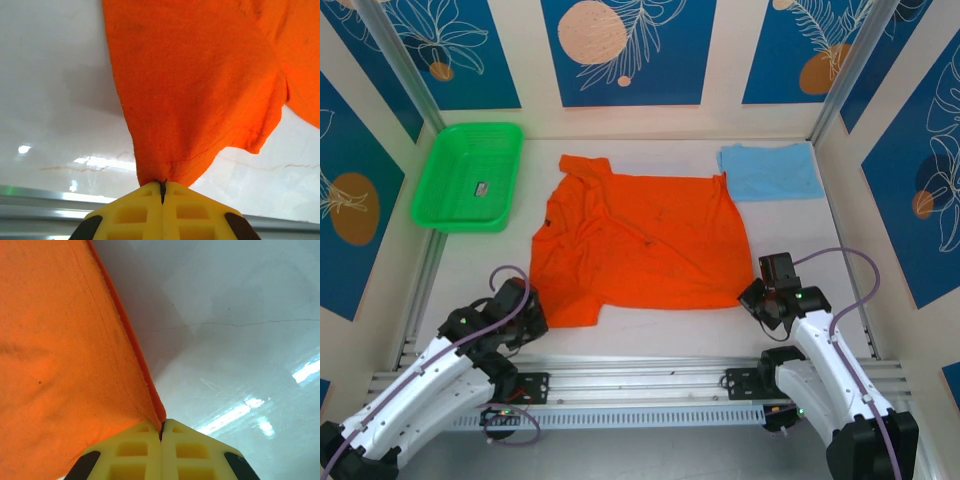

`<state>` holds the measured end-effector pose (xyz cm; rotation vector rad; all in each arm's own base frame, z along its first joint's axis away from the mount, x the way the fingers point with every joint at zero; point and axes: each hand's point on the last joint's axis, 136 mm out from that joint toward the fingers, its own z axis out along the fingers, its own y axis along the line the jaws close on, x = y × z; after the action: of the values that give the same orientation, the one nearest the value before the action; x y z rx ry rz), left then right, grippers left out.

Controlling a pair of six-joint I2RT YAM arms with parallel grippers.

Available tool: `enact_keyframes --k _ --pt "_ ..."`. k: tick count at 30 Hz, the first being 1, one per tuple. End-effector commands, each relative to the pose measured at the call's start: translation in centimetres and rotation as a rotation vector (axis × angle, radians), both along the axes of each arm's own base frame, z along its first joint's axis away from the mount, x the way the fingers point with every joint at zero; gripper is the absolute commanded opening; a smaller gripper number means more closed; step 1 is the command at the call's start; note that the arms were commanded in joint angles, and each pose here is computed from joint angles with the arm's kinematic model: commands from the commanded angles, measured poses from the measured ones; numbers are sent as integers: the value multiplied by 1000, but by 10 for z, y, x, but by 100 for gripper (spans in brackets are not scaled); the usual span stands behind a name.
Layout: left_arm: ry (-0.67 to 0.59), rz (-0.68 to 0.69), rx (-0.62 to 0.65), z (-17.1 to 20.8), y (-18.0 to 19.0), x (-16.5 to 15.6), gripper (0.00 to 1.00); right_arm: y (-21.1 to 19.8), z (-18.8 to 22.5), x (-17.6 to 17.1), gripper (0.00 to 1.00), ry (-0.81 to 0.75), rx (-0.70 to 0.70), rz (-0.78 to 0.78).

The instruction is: Fold and stack the t-shirts

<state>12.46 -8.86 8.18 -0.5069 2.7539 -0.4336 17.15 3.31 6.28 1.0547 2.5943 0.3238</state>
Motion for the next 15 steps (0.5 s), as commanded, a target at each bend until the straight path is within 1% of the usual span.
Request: enact_keyframes --k 1,6,10,15 --pt "42 -29 -13 11 -2 -12 0 5 -5 -11 0 38 8 9" --pt "-67 -22 26 47 5 5 0 8 4 -5 0 10 -30 32" --pt "-132 -32 30 65 -6 28 0 10 16 6 0 -16 -56 58" --pt "-172 -45 79 76 -23 66 0 14 31 31 0 -46 -94 96"
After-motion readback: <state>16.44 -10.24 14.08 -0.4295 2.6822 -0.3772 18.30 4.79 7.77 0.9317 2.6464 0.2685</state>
